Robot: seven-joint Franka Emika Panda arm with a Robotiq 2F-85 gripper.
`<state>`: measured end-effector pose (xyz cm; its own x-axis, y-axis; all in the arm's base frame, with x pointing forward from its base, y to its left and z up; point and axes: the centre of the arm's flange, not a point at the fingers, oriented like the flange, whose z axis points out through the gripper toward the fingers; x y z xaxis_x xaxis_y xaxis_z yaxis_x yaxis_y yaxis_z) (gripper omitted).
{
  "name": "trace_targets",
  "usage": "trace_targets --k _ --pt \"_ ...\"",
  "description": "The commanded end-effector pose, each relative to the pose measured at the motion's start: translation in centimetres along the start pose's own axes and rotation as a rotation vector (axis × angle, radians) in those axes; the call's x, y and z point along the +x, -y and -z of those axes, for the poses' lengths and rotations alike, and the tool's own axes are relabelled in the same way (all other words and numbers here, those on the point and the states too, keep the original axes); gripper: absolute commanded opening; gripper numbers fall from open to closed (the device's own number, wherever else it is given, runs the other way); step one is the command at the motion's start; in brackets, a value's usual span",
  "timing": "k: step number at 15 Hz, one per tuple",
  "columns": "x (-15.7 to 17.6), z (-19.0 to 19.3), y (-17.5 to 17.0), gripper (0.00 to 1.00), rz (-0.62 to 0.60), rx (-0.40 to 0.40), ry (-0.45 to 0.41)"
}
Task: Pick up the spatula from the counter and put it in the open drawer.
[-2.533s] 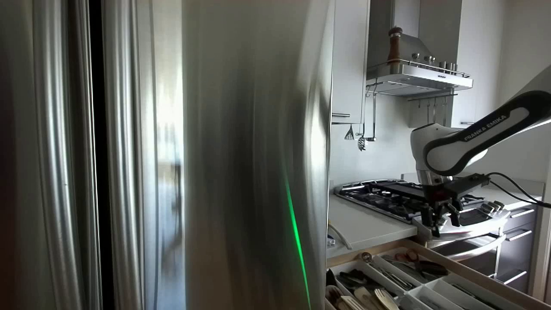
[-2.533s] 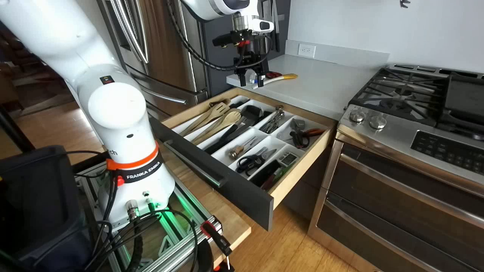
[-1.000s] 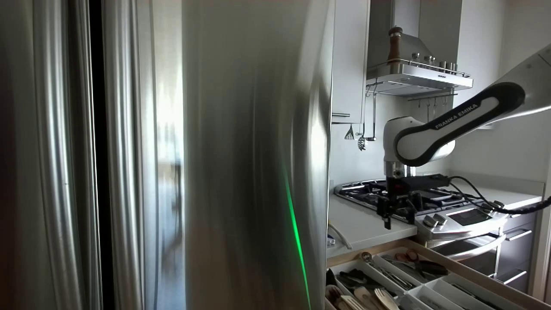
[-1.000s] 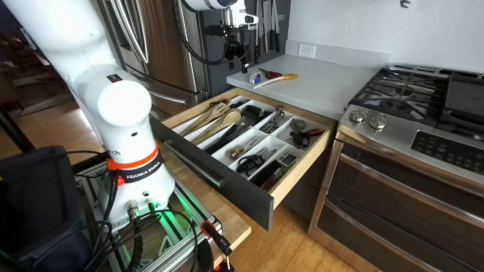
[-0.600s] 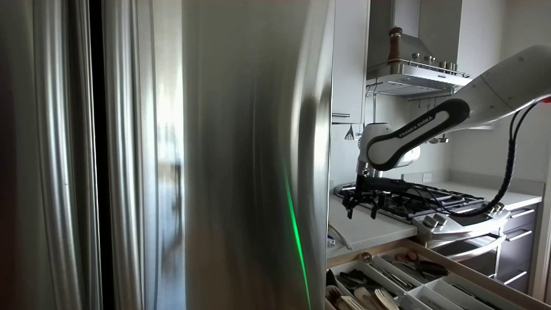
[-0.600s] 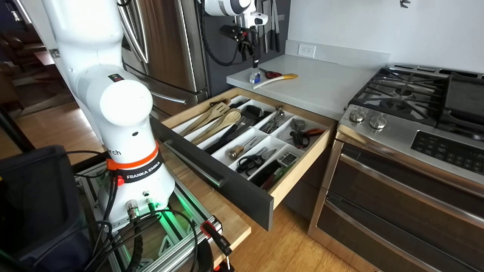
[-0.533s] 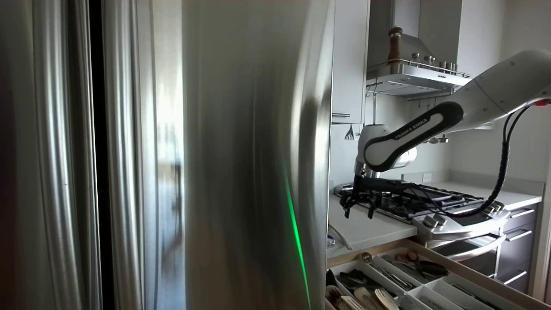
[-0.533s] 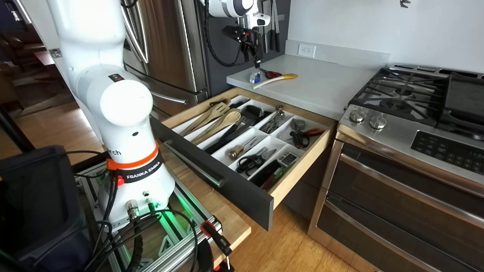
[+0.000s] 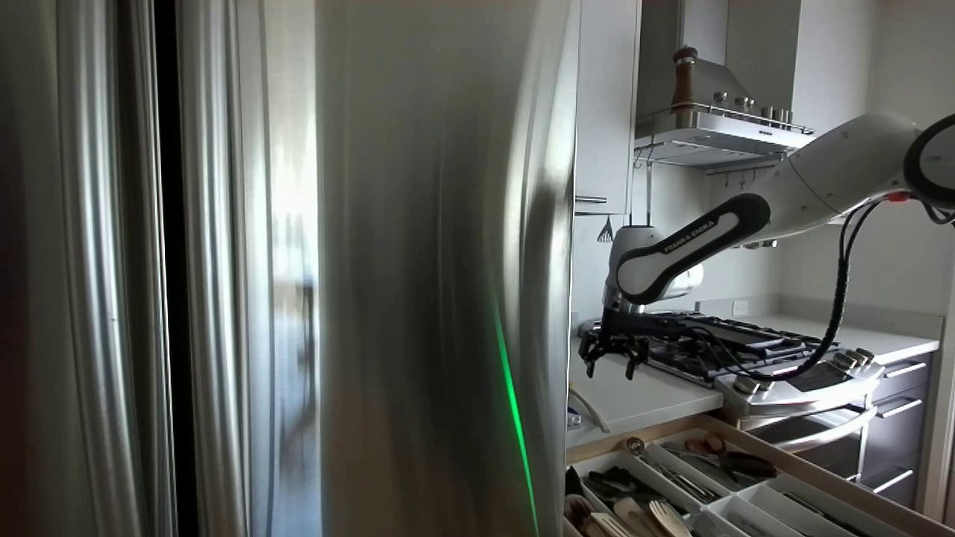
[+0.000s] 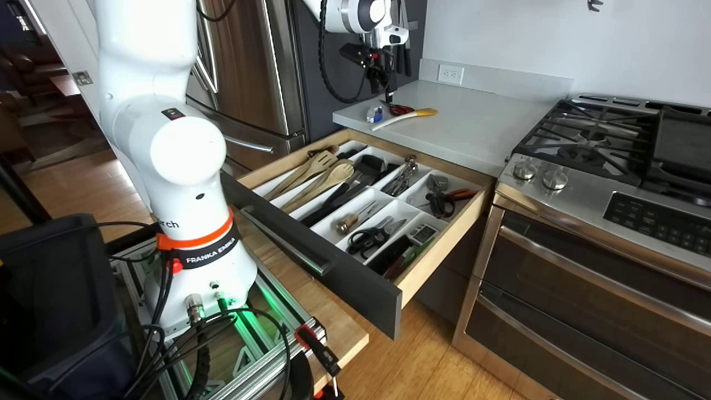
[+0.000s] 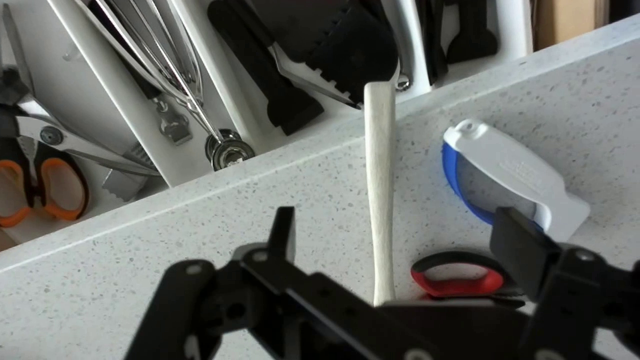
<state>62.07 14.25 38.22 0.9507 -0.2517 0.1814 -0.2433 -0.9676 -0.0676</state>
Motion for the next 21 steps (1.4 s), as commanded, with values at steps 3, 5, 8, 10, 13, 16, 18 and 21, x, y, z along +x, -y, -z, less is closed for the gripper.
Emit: trace_targets --k 3,5,8,10,13,16,18,21 --pt "1.6 -3.1 0.2 1.00 -0.004 0.004 -0.030" --pt "2.3 -4.4 0.0 1.00 -0.014 0.002 -0.030" --pt "3.1 -6.5 0.2 1.00 -0.020 0.004 -0.035" --pt "3.3 -7.6 0.7 1.00 -0.016 -0.001 -0.036" --pt "3.4 -8.6 1.6 1.00 -0.007 -0.003 -0.029" --pt "3.9 -9.5 2.3 0.99 -0.005 -0.018 -0.040" --pt "4.1 -9.8 2.4 0.90 -0.006 -0.028 -0.041" --pt "4.3 -10.5 2.4 0.79 -0.006 -0.035 -0.038"
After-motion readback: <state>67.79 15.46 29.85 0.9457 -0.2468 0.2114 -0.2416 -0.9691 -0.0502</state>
